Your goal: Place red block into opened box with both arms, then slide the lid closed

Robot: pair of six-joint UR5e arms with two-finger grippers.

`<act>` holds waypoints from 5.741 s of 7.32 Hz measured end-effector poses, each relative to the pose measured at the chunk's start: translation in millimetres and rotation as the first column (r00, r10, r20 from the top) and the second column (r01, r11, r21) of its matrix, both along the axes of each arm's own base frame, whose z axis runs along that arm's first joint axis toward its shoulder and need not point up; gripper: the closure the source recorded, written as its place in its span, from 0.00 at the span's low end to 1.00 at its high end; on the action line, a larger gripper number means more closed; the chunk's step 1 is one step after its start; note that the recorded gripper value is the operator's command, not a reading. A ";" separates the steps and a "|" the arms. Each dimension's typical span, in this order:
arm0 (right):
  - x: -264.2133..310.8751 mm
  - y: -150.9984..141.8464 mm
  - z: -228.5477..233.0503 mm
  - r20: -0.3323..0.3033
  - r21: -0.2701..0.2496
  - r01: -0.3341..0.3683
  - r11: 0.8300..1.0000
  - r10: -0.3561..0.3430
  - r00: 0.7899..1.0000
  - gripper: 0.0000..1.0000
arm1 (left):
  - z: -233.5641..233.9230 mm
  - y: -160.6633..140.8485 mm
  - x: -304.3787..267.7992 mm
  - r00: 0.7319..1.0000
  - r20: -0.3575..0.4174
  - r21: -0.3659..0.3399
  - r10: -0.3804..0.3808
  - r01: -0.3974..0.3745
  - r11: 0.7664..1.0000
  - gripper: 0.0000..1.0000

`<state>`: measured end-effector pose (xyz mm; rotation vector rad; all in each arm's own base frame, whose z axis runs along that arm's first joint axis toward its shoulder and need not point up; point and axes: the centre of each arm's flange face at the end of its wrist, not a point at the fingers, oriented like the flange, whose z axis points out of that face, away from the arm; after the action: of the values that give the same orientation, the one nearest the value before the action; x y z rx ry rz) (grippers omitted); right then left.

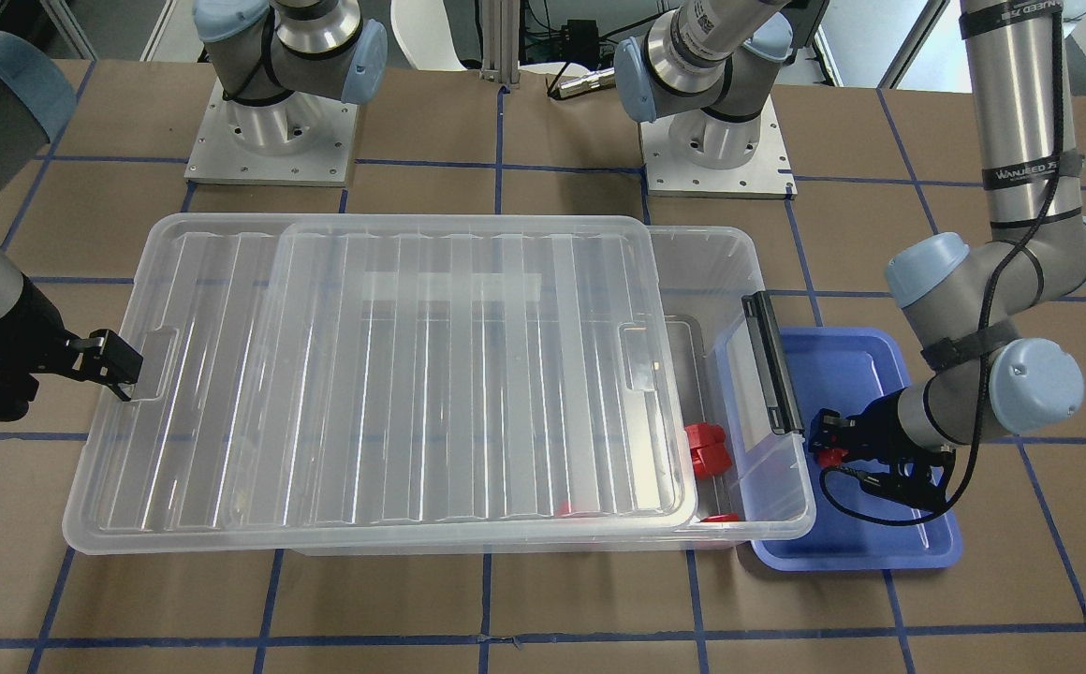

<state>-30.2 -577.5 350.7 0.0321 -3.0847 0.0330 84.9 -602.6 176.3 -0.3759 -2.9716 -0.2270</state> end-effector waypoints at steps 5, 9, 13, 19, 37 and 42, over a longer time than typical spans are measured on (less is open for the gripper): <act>-28.5 2.1 6.7 -0.022 -0.011 0.047 0.999 -0.047 0.999 0.00 | 52.7 -3.6 2.4 0.998 0.053 -0.020 -0.020 0.021 1.000 1.00; -53.2 8.1 10.9 -0.029 -0.016 0.090 0.996 -0.091 0.995 0.00 | 216.8 1.3 -0.4 0.996 0.086 -0.042 -0.013 0.016 0.999 1.00; -82.0 15.9 15.1 -0.042 -0.018 0.141 0.990 -0.142 0.989 0.00 | 284.3 23.2 -110.2 0.993 0.082 -0.096 0.089 -0.081 0.992 1.00; -92.2 19.1 17.9 -0.047 -0.022 0.160 0.987 -0.161 0.986 0.00 | 196.0 46.1 -207.7 0.991 0.073 0.011 0.112 -0.113 0.993 1.00; 160.7 65.9 162.8 0.020 0.022 0.034 0.999 -0.034 0.999 0.00 | 27.1 42.9 -242.7 0.992 0.042 0.100 0.120 -0.123 0.987 1.00; 161.1 65.8 161.6 0.021 0.023 0.032 0.999 -0.033 0.999 0.00 | 14.6 42.7 -242.7 0.991 0.046 0.107 0.127 -0.131 0.986 0.06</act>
<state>130.9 -511.7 512.3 -0.0177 -3.1064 -0.0033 -157.8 -559.9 190.9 -0.1670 -2.9904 -0.3856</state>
